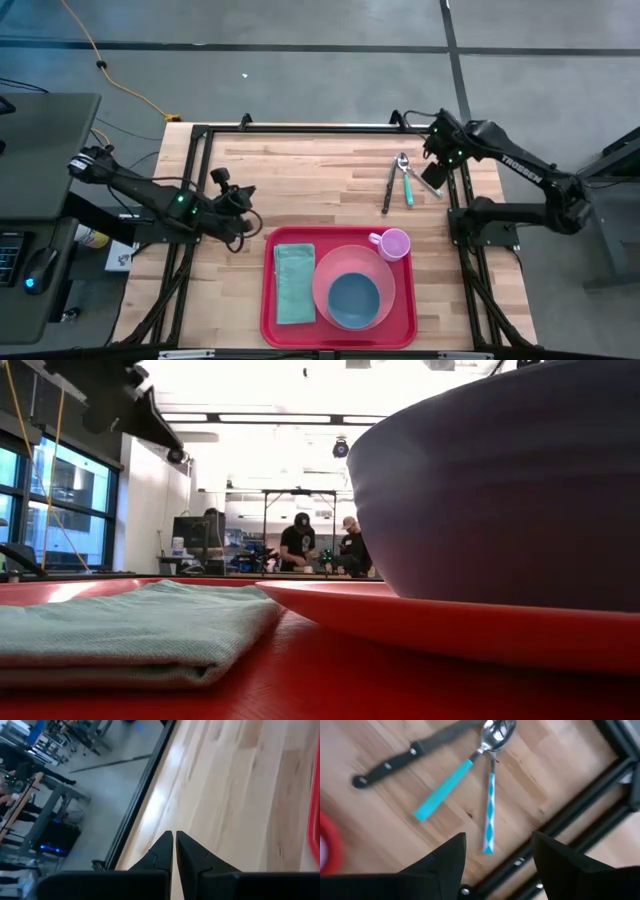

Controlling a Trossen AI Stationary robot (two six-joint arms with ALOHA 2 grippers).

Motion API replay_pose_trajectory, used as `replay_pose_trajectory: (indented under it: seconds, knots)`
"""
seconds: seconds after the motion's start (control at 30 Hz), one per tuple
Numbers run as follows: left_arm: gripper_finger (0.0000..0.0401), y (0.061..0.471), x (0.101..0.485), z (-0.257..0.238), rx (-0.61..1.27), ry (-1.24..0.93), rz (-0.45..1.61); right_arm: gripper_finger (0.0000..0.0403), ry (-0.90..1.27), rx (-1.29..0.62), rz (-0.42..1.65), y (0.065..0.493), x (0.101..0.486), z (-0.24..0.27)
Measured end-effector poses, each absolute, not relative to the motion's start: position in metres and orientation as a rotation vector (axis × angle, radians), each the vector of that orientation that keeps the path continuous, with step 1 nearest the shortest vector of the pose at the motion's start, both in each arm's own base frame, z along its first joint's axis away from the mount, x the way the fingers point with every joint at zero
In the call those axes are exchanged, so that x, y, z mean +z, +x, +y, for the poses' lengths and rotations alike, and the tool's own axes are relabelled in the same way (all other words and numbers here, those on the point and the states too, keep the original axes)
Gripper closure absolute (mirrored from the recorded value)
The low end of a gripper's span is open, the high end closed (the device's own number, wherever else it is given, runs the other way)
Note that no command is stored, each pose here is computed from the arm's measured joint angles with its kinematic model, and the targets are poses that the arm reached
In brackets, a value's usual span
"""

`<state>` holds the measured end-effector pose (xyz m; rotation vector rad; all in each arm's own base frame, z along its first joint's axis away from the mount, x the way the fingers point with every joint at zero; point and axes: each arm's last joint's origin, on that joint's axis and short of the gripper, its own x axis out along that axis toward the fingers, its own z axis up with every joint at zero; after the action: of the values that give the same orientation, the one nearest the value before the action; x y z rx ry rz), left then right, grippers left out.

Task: Set up tray
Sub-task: Put the blue fork on the blue napkin

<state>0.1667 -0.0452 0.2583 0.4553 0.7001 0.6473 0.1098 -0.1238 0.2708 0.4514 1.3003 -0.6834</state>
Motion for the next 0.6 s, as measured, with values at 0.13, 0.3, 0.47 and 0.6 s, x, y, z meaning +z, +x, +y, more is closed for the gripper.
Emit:
replay_pose_trajectory:
  seconds: [0.13, 0.3, 0.47, 0.6]
  knots:
    - [0.0350, 0.164, 0.258, -0.053, 0.620, 0.514, 0.688, 0.0198, 0.548, -0.677, 1.239, 0.105, 0.270, -0.129]
    - [0.0350, 0.161, 0.259, -0.057, 0.611, 0.626, 0.684, 0.0190, 0.604, -0.750, 1.284, 0.101, 0.255, -0.135]
    - [0.0350, 0.150, 0.266, -0.051, 0.611, 0.693, 0.696, 0.0174, 0.683, -0.786, 1.328, 0.101, 0.231, -0.140]
    - [0.0350, 0.137, 0.271, -0.043, 0.668, 0.663, 0.667, 0.0173, 0.710, -0.769, 1.385, 0.106, 0.219, -0.145]
